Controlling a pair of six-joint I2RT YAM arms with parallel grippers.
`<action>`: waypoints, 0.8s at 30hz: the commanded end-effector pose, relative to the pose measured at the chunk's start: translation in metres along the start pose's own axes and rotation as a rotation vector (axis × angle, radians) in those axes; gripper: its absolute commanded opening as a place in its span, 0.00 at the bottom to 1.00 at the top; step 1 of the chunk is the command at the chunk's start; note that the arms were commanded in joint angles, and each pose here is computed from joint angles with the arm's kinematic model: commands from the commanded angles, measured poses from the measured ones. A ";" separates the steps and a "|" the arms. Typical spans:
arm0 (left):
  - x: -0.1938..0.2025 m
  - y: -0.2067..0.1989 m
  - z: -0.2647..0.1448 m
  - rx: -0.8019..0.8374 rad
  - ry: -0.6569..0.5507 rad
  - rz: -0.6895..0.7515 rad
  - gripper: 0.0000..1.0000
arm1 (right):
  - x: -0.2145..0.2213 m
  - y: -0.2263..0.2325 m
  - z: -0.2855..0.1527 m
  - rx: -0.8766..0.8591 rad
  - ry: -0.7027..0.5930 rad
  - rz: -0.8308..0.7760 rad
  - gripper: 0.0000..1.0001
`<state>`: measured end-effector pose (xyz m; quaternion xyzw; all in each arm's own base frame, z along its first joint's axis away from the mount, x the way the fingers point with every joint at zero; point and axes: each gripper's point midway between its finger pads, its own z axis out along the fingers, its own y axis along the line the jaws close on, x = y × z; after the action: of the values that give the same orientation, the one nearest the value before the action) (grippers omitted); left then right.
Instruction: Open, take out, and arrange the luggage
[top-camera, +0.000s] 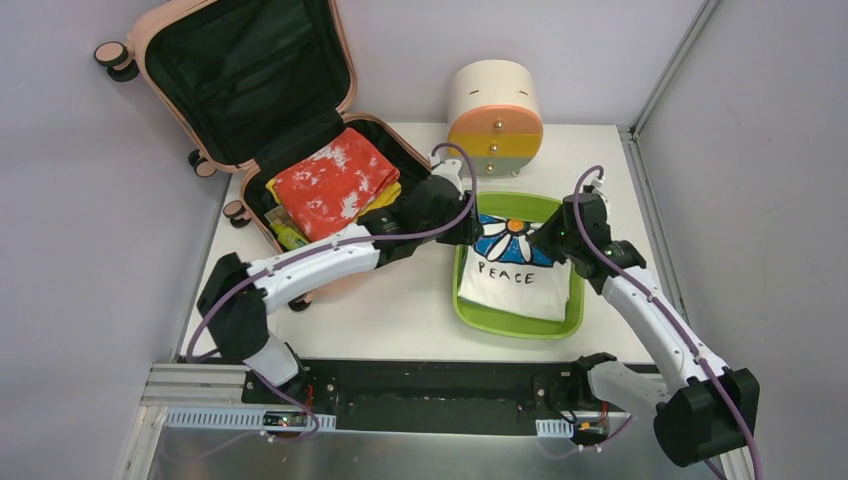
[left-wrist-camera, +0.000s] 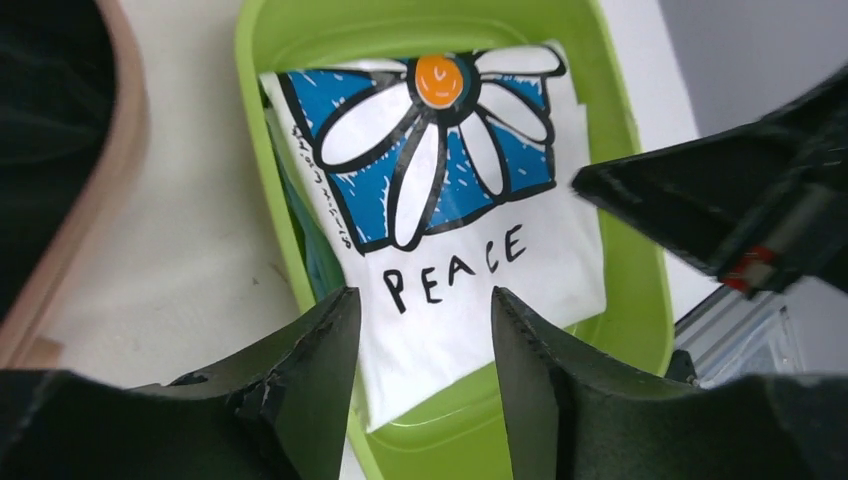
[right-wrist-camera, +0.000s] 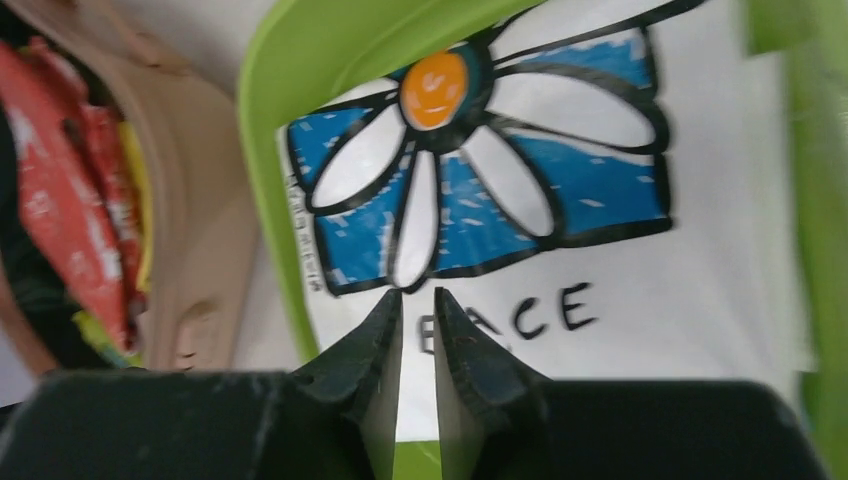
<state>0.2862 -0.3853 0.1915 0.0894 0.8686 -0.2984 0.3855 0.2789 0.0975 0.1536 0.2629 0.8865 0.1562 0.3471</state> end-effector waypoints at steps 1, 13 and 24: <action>-0.056 0.016 -0.050 -0.043 -0.128 0.000 0.52 | 0.008 0.073 -0.005 -0.300 0.031 0.142 0.18; -0.071 0.125 -0.115 -0.129 -0.196 -0.179 0.50 | 0.123 0.079 0.057 -0.190 0.303 -0.011 0.17; -0.067 0.198 -0.153 -0.294 -0.182 -0.255 0.51 | 0.130 0.046 0.068 -0.034 0.303 -0.143 0.15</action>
<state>0.3246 -0.1525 0.2330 -0.1004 0.8634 -0.2304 0.4373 0.2609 0.2245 0.0418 0.1890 0.9380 0.2069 0.2038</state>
